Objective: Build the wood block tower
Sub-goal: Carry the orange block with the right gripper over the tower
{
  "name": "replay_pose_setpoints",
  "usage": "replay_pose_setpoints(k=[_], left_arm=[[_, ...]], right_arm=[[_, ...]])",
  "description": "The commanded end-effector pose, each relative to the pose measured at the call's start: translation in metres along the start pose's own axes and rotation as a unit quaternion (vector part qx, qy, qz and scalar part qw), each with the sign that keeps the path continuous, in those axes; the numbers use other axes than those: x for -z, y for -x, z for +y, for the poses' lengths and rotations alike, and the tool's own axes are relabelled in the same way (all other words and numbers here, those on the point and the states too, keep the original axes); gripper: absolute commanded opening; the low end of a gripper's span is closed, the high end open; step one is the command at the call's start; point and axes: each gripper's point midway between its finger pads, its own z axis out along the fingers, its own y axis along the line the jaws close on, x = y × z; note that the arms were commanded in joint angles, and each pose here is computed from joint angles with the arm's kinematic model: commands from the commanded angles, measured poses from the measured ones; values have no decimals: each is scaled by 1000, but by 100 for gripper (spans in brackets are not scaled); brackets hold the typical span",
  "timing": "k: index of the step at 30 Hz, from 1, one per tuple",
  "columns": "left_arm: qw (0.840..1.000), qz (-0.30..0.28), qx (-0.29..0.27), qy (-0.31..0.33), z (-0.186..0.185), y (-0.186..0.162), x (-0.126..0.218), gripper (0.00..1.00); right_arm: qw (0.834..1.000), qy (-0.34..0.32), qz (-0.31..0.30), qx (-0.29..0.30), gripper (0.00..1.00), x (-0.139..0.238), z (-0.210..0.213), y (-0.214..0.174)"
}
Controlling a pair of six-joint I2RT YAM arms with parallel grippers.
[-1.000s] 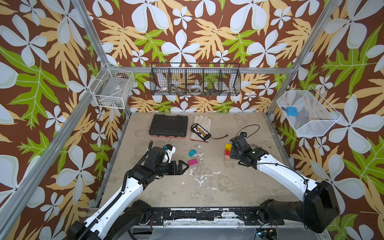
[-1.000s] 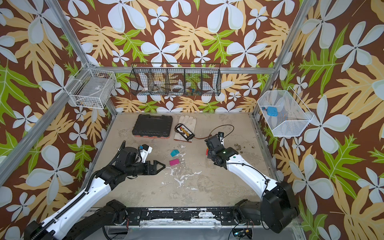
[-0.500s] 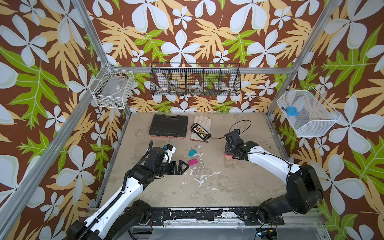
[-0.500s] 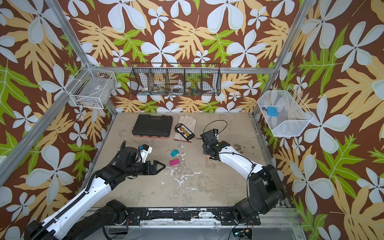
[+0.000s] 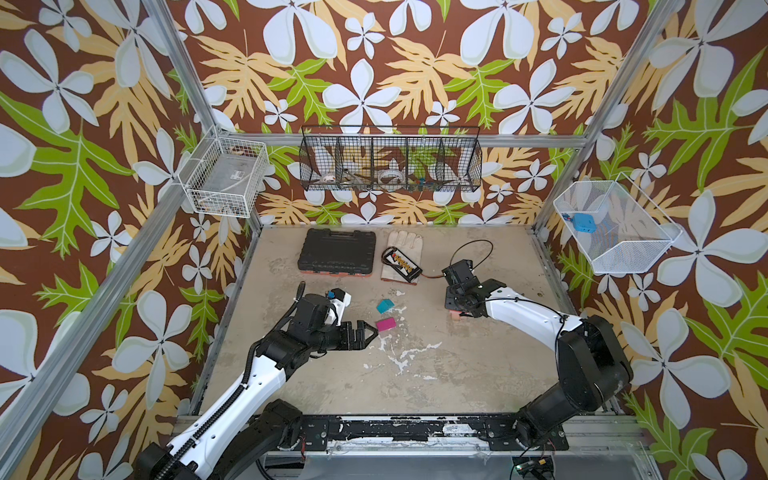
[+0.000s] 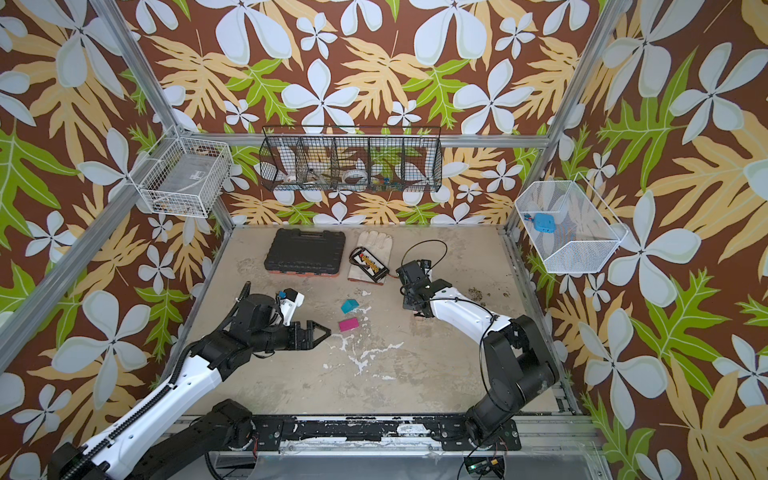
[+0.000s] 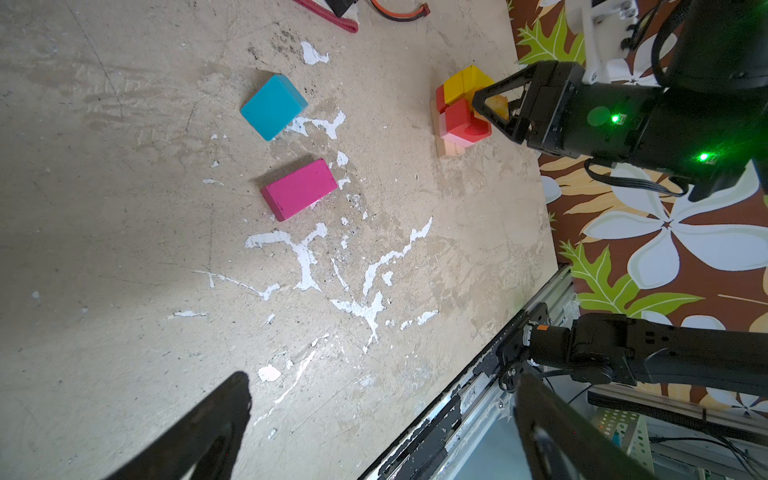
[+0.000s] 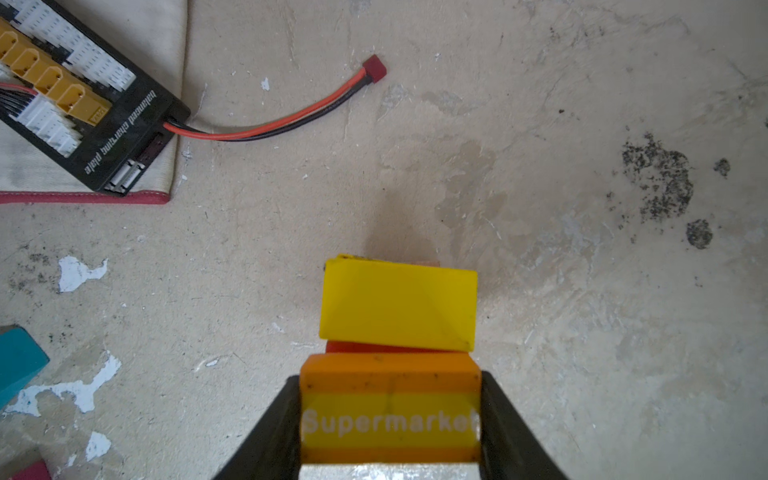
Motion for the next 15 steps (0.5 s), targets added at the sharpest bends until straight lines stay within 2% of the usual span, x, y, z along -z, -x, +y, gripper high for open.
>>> replay_pose_setpoints(k=[1, 8, 15], left_arm=[[1000, -6, -4, -5, -2, 2, 0, 100], [1000, -5, -4, -5, -2, 2, 0, 100], [1000, -6, -4, -5, -2, 2, 0, 100]], right_arm=[[1000, -3, -4, 0, 44, 0, -1, 2], [1000, -1, -8, -3, 50, 3, -3, 1], [1000, -1, -5, 1, 52, 2, -3, -2]])
